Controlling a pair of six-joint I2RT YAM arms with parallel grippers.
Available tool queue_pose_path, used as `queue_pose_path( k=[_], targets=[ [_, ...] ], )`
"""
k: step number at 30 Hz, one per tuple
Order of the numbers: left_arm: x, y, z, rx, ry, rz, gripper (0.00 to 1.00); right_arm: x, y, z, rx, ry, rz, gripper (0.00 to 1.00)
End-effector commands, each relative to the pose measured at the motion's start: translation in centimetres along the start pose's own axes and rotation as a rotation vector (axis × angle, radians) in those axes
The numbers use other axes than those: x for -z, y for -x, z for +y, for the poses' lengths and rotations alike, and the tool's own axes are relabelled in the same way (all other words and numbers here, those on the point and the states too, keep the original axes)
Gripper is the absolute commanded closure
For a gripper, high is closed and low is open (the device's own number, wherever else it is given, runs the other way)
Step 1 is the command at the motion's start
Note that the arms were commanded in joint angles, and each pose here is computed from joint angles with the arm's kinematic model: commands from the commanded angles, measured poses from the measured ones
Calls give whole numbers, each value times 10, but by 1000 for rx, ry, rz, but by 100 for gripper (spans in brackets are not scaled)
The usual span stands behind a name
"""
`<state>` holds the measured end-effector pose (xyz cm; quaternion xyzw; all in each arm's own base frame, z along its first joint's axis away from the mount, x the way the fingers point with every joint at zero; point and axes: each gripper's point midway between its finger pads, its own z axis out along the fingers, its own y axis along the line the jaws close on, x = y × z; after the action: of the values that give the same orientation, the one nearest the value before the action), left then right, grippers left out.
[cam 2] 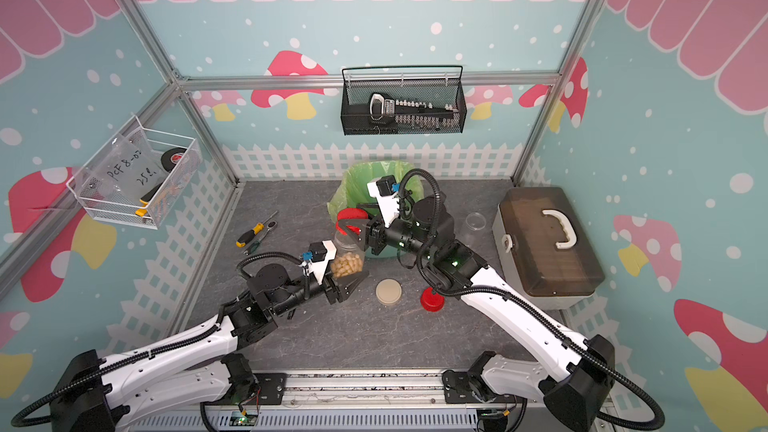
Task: Empty moldy peanuts from jars
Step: Unscrew the lid from the jar, then place the lid at the center of the board.
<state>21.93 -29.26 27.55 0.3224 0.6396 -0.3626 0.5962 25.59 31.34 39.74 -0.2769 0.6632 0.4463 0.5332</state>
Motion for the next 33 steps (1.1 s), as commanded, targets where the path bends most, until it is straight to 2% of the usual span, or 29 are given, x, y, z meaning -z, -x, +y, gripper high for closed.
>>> queue_pose_path(
  k=[1,8,14,19,22,33],
  targets=[
    [0,27,-1,-12,-5,-75,71,15,16,-4,43,-50,-68,48],
    [2,28,1,-15,5,-78,71,39,19,-24,82,-197,-96,48],
    [3,28,6,-19,35,-77,71,59,11,-48,128,-356,-54,48],
    [8,29,11,-23,69,-90,71,93,-6,-90,209,-628,13,48],
    [12,29,15,-28,87,-90,71,112,-11,-109,238,-745,45,48],
    [22,22,33,-35,171,-85,71,160,-51,-150,163,-913,110,47]
  ],
)
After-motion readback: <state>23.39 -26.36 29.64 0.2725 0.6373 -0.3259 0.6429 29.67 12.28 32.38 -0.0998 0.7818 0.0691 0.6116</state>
